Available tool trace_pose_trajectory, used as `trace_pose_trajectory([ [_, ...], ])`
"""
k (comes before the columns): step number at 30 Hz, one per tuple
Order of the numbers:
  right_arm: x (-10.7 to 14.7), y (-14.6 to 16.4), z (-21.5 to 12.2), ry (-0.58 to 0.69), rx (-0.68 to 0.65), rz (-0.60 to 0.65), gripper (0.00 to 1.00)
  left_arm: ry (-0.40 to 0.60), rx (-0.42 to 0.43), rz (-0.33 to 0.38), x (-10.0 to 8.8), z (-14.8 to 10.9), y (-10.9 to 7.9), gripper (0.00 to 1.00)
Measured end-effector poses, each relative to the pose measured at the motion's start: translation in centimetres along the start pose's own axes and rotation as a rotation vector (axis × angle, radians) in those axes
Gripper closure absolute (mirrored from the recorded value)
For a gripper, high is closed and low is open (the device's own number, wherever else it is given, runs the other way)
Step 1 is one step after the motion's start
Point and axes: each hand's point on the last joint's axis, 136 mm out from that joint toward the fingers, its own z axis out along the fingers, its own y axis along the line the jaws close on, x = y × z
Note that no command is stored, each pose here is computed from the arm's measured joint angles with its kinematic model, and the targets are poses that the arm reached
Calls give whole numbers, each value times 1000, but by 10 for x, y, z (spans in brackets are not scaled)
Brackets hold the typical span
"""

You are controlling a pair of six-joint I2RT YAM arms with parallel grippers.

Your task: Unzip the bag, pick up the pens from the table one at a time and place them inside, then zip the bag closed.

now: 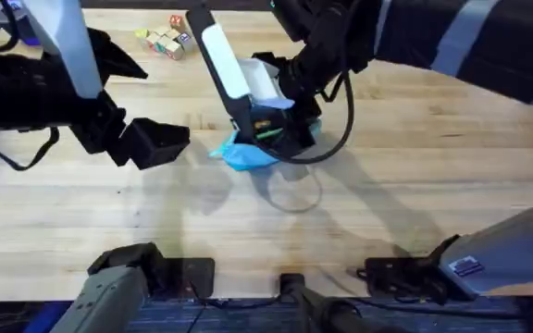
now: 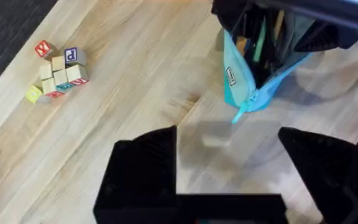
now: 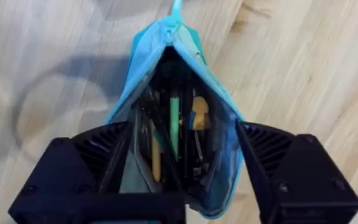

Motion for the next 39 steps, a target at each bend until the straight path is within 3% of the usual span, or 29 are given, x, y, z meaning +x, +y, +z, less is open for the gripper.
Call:
trace_pose_trajectory([
  [6, -1, -2, 0, -4, 9, 105, 5, 28, -11, -46, 18, 4, 9, 8],
  [7, -2, -3, 0, -9, 11, 170, 5, 35, 21, -77, 31, 13, 13, 8],
  [10, -3, -4, -1, -14, 13, 233, 5, 26, 60, -90, 40, 21, 14, 8],
  [20, -21, -36, -29, -64, 105, 394, 5, -56, 169, 70, 52, 43, 11, 7],
  [27, -19, -27, -32, -47, 65, 492, 6, -48, 249, 35, 74, 61, 18, 7],
  [34, -26, -27, -37, -51, 62, 523, 5, -53, 341, 93, 89, 78, 14, 7],
  [39, -70, -4, -24, -73, 7, 420, 5, -69, 402, 158, 106, 98, 17, 8],
])
